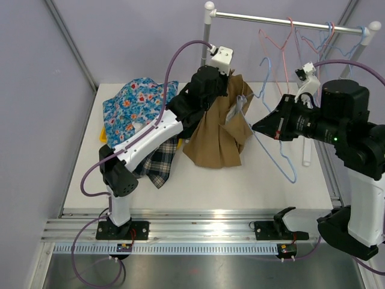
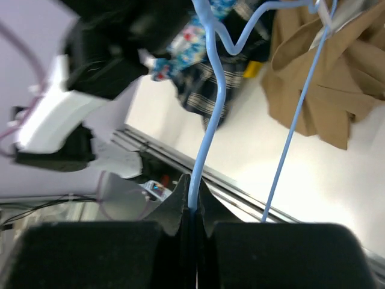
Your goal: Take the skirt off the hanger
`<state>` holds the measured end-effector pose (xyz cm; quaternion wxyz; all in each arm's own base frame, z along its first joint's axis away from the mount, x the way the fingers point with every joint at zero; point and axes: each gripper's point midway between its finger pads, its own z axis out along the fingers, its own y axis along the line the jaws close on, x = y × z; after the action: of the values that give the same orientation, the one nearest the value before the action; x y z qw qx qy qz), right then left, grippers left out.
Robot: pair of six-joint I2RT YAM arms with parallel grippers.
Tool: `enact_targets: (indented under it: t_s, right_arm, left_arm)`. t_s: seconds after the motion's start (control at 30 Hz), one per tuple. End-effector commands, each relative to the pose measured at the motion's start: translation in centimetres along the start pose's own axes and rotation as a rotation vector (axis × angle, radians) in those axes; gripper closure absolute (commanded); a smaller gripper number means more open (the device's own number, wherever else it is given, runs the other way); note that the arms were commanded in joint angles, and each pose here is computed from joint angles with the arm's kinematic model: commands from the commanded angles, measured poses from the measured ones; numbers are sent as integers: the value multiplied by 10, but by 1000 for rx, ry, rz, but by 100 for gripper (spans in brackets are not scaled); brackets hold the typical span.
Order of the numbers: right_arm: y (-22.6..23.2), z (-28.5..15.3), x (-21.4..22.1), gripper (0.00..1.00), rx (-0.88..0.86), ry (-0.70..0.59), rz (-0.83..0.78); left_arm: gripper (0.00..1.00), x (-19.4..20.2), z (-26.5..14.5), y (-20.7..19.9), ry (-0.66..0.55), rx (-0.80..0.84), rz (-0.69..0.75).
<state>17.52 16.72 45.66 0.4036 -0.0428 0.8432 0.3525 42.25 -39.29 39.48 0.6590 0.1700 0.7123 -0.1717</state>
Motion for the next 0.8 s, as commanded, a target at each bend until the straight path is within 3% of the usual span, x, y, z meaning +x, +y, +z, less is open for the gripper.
enact_targets:
  t_s: [0.0,0.33,0.43,0.47,0.5,0.57,0.77]
  right_arm:
    - [29,-45,27,100,-115,112,45]
    - [97,-79,24,100,-430,216,160]
    - [84,-81,32,100,-364,210,141]
    - [72,-68,42,100,-310,264,172]
    - [64,-64,46,100,-275,268,169]
    - [47,-59,66,100,-225,317,169]
    - [9,-46,94,100,-93,358,141]
  left_arm:
    - [100,-21,-1,15,-50,-10,-47]
    - [100,40,16,35,66,-60,-12]
    - [100,50,13,71,95,-183,19]
    - [100,34,0,83,64,-211,9]
    - [100,56,-7,94,104,-234,25]
    - [100,21,-36,125,7,-278,-3]
    - [100,-4,-97,220,-48,-473,-2]
